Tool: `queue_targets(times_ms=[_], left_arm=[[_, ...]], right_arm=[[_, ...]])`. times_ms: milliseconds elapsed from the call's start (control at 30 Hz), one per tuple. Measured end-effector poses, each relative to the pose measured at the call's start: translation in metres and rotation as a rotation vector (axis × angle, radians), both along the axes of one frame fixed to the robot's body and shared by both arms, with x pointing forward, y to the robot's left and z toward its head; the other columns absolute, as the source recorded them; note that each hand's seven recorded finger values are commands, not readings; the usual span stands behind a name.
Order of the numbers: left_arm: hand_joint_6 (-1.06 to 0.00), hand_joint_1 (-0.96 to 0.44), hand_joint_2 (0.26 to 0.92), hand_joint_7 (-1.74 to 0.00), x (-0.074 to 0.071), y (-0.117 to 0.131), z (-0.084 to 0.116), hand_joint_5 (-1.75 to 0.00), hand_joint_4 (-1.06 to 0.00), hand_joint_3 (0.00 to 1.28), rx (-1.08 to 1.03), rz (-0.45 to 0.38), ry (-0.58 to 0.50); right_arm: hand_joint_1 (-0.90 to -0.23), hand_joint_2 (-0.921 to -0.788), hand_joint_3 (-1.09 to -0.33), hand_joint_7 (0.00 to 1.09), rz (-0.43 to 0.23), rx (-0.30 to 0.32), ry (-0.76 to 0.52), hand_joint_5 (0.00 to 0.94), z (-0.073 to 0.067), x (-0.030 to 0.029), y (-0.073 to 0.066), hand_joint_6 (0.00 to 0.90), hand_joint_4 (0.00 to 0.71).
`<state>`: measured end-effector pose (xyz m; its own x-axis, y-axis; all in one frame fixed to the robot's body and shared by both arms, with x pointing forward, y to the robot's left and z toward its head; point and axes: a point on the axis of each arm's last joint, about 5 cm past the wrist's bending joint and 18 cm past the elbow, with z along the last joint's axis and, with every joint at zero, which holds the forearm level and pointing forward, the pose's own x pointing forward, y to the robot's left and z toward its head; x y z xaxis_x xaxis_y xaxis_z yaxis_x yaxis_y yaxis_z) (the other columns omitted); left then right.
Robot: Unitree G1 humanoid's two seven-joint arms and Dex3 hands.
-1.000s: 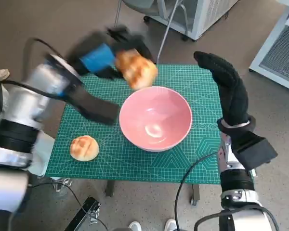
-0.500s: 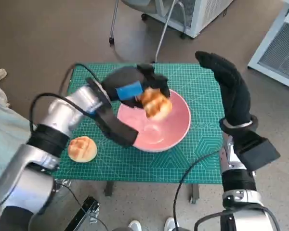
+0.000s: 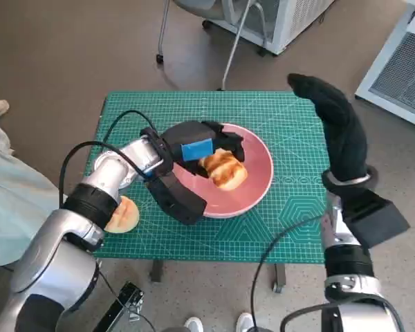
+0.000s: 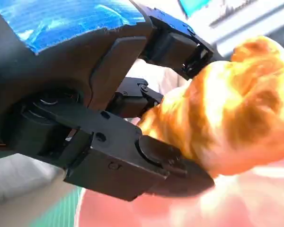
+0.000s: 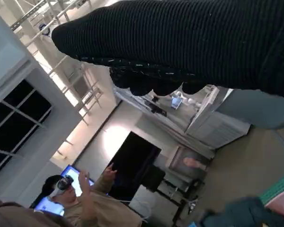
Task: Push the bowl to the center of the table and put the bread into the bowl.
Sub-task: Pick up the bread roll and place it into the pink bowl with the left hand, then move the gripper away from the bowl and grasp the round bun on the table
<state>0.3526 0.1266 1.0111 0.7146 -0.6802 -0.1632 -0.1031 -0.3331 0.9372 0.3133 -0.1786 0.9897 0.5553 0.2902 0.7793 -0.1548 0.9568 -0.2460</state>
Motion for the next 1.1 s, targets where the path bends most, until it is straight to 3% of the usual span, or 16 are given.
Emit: queue_targets(times_ms=[167,500,700,933,1100], left_arm=[[-0.31,0.21,0.921,-0.10,0.000,0.004,0.008,0.00,-0.14,0.40,-0.017,0.035,0.029],[-0.31,0.23,0.921,-0.07,-0.011,0.022,0.026,0.00,-0.09,0.32,-0.179,0.066,0.056],[-0.31,0.30,0.921,-0.06,-0.026,0.041,0.035,0.00,-0.08,0.58,-0.266,0.046,0.044],[-0.32,0.22,0.921,-0.05,-0.047,0.071,0.051,0.00,-0.09,0.43,-0.342,0.014,-0.039],[-0.37,0.20,0.921,-0.07,-0.067,0.093,0.063,-0.01,-0.12,0.40,-0.395,0.008,-0.103]], right_arm=[[-0.617,-0.921,-0.744,0.82,-0.006,0.006,0.002,0.007,0.000,-0.0002,0.000,-0.001,0.314],[-0.624,-0.921,-0.738,0.81,-0.007,0.012,0.007,0.007,-0.001,0.0001,0.001,-0.001,0.314],[-0.608,-0.921,-0.741,0.81,-0.005,0.015,0.013,0.006,-0.001,0.0007,0.003,-0.001,0.314],[-0.601,-0.921,-0.742,0.80,0.004,0.020,0.020,0.006,-0.001,0.0020,0.006,-0.001,0.314],[-0.589,-0.921,-0.744,0.79,0.010,0.021,0.021,0.006,-0.001,0.0031,0.008,-0.001,0.314]])
